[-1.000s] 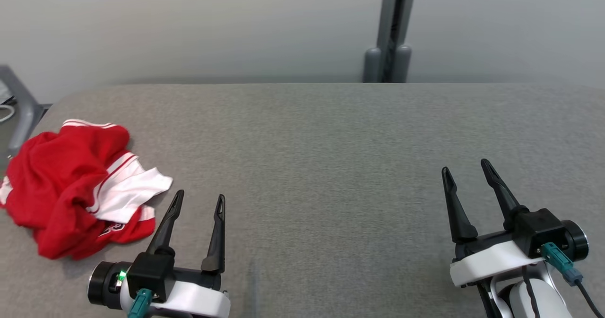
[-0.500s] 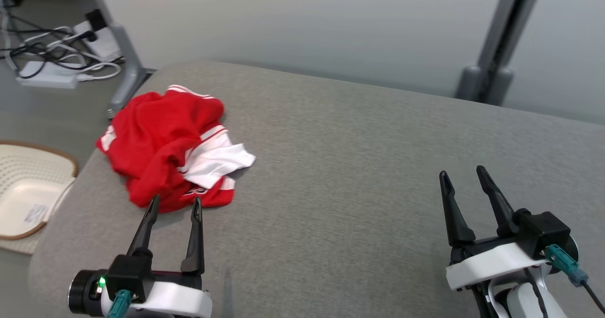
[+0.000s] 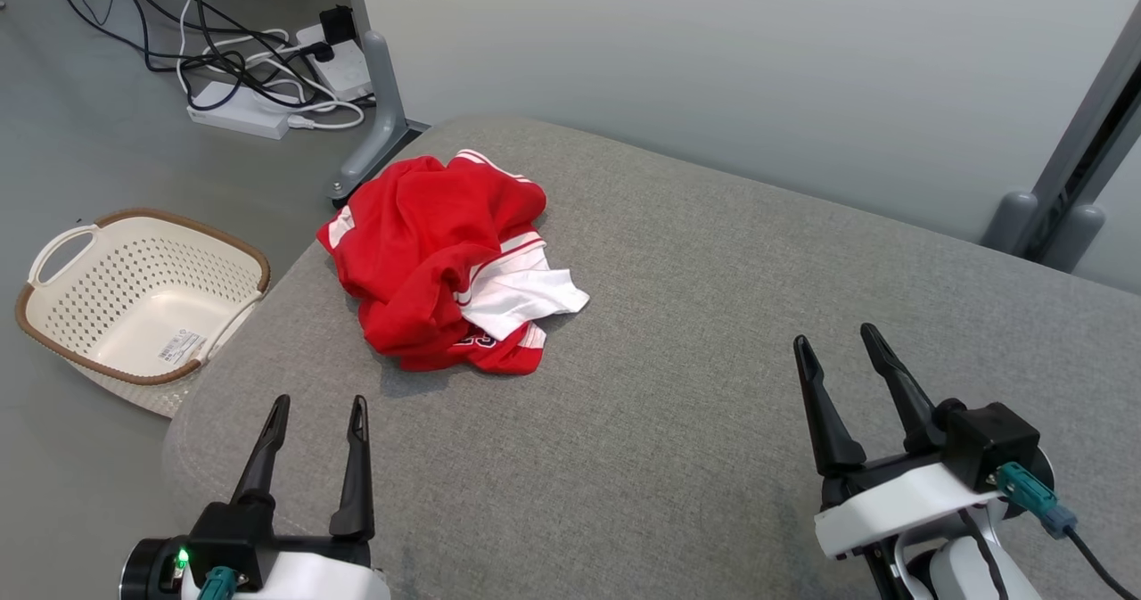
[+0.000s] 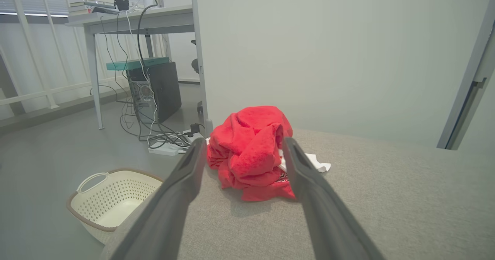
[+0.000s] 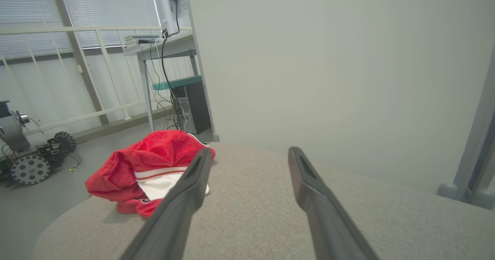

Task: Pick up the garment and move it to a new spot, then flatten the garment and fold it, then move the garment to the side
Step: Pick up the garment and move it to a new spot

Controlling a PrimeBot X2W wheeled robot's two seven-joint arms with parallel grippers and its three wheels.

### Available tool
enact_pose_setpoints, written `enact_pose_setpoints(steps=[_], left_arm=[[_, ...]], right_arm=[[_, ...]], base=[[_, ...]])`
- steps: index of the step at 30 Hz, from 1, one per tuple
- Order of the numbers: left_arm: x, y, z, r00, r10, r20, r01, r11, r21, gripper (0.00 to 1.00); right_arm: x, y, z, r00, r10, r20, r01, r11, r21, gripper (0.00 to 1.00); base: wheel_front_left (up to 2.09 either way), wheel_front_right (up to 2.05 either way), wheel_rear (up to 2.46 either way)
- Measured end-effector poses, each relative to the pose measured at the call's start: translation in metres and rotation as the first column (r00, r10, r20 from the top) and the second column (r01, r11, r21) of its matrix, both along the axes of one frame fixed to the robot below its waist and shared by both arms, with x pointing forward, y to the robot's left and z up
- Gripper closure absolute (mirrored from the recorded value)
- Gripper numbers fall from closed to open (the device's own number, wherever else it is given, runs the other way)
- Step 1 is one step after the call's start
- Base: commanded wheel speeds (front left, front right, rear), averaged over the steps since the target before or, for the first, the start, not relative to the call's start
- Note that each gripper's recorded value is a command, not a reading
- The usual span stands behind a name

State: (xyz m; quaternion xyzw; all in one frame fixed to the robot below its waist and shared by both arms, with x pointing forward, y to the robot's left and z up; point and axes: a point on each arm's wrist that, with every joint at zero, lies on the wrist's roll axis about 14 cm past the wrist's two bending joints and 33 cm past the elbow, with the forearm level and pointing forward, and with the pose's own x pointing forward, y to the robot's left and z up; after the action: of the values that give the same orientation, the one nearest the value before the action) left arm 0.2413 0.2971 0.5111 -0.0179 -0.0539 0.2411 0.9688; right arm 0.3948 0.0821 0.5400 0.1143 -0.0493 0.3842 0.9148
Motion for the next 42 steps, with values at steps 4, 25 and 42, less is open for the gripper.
enact_pose_setpoints(steps=[4,25,42], left_arm=[[-0.001,0.002,0.001,1.000,0.012,0.007,-0.012,1.000,-0.008,0.00],[0.023,0.017,-0.004,1.000,-0.018,-0.003,0.018,0.998,-0.054,0.00],[0.179,0.074,-0.032,0.940,-0.181,-0.290,0.146,0.979,-0.139,0.00]], right_arm=[[0.001,0.004,-0.001,1.000,0.010,-0.004,-0.010,1.000,-0.002,0.00],[0.017,-0.008,-0.009,0.999,-0.032,0.000,0.032,0.999,-0.013,0.00],[0.079,-0.055,-0.080,0.980,-0.183,-0.081,0.175,0.980,-0.090,0.00]], base=[[0.00,0.00,0.00],[0.00,0.00,0.00],[0.00,0.00,0.00]])
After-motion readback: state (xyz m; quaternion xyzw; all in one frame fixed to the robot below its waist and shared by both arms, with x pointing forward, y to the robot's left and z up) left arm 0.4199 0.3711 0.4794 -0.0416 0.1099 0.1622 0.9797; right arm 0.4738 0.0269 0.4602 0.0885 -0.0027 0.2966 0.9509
